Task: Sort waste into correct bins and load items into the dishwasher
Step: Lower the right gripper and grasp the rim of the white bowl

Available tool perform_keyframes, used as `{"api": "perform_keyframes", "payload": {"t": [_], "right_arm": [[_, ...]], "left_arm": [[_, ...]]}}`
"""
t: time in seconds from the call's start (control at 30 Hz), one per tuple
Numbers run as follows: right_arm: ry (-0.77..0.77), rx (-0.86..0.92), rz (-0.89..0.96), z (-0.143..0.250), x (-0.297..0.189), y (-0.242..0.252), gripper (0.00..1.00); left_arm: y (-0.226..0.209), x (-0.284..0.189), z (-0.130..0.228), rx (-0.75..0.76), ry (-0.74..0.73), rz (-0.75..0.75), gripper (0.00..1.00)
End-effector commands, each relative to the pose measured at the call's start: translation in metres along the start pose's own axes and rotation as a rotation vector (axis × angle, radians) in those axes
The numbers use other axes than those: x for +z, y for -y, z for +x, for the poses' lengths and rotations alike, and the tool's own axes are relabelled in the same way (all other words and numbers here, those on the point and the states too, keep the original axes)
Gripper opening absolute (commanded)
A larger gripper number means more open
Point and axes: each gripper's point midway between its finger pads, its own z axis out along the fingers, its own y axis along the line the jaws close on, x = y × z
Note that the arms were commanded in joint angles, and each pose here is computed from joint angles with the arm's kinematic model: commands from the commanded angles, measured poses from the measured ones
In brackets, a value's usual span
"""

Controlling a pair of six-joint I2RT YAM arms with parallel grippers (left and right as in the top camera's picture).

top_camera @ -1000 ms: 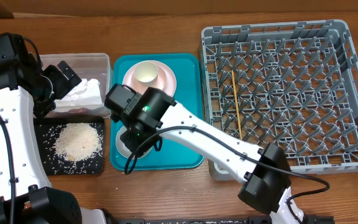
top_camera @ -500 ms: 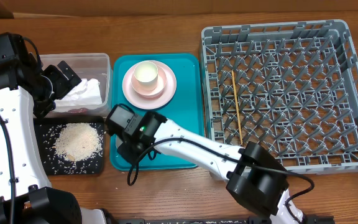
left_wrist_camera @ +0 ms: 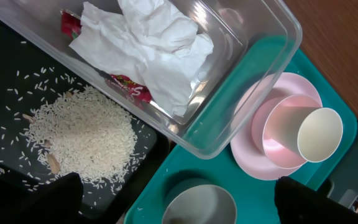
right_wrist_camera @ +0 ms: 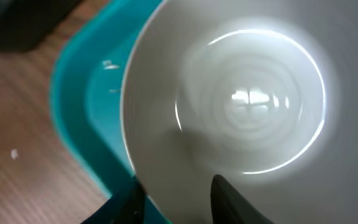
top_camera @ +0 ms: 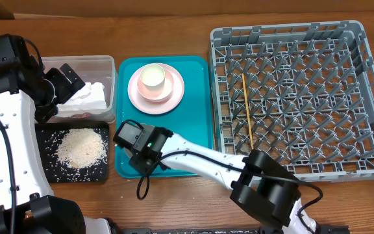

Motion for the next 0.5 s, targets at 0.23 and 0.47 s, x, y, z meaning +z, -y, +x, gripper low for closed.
{"api": "perform_keyframes", "payload": {"t": [0.23, 0.47], "right_arm": [[-0.071, 0.225, 0.085, 0.016, -0.002, 0.057, 0.31], [-0.102, 0.264, 0.079, 0.023, -0.003, 0.06, 0.31]], "left_arm": [[0.004, -0.009, -0.005, 0.003, 0.026, 0.018, 1.0], [0.004, -0.009, -0.005, 0.002, 0.026, 0.019, 1.0]]}}
